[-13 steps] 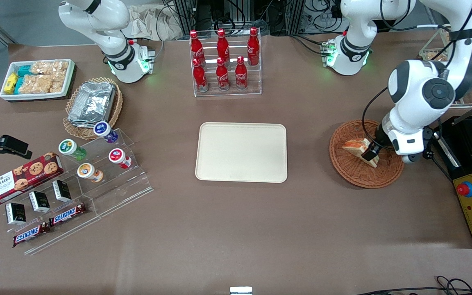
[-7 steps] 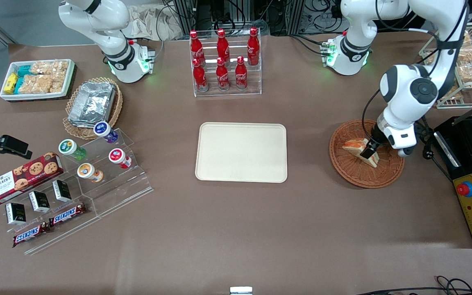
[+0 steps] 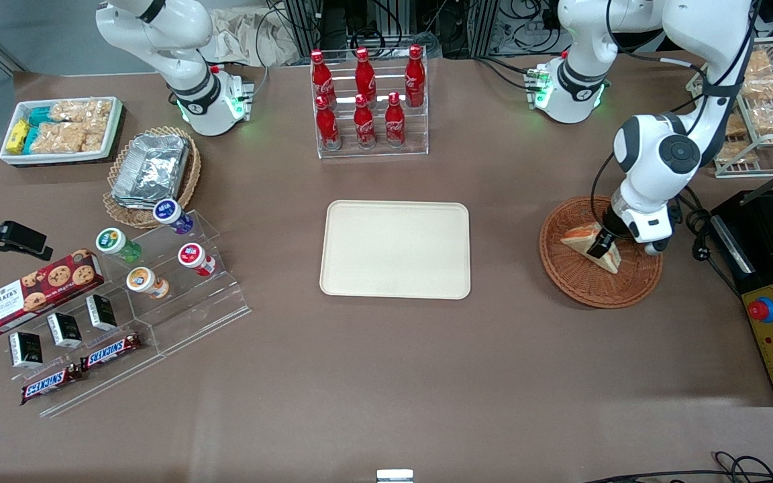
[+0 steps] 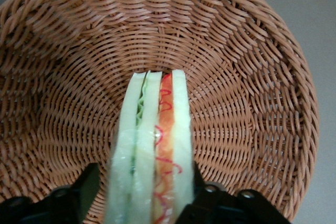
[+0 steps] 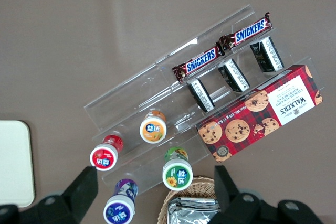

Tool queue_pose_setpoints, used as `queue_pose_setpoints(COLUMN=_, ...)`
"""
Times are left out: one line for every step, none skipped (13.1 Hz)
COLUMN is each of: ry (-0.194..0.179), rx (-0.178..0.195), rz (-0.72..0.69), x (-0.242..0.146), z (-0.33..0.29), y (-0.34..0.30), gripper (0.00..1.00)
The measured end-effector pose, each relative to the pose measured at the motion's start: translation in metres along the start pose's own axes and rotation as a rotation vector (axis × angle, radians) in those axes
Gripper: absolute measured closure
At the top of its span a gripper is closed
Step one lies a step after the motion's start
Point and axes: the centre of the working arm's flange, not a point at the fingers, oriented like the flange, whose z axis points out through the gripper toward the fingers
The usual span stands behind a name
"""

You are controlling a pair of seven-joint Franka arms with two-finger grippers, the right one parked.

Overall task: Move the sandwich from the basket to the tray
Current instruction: 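Lower the left gripper and close it on the sandwich, then lift the sandwich and carry it over the cream tray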

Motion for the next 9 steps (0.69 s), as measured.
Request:
queue_pose_setpoints(ry=0.002, rx=-0.003, rz=-0.005, x=0.0, z=-0.001, y=0.001, gripper=0.42)
queue_pose_setpoints(ry=0.005, rx=-0.008, rz=-0.013, x=0.001, z=-0.002, y=0.002, gripper=0.53)
queue_pose_setpoints(ry=0.007, rx=-0.013, rz=-0.017, x=0.002, z=-0.004, y=0.004, gripper=0.59)
queue_pose_setpoints(ry=0.012, rx=-0.021, rz=-0.017, x=0.004, z=-0.007, y=0.007, gripper=0.63)
queue_pose_setpoints(ry=0.013, rx=-0.022, rz=-0.014, x=0.006, z=-0.013, y=0.012, gripper=0.63)
queue_pose_setpoints(ry=0.006, rx=-0.01, rz=-0.007, x=0.008, z=-0.024, y=0.019, gripper=0.64)
queue_pose_setpoints(ry=-0.006, rx=0.011, rz=0.009, x=0.008, z=-0.04, y=0.031, gripper=0.68)
queue_pose_setpoints(ry=-0.019, rx=0.032, rz=0.029, x=0.007, z=-0.063, y=0.046, gripper=0.73)
queue_pose_setpoints(ry=-0.033, rx=0.058, rz=0.052, x=0.005, z=-0.092, y=0.064, gripper=0.79)
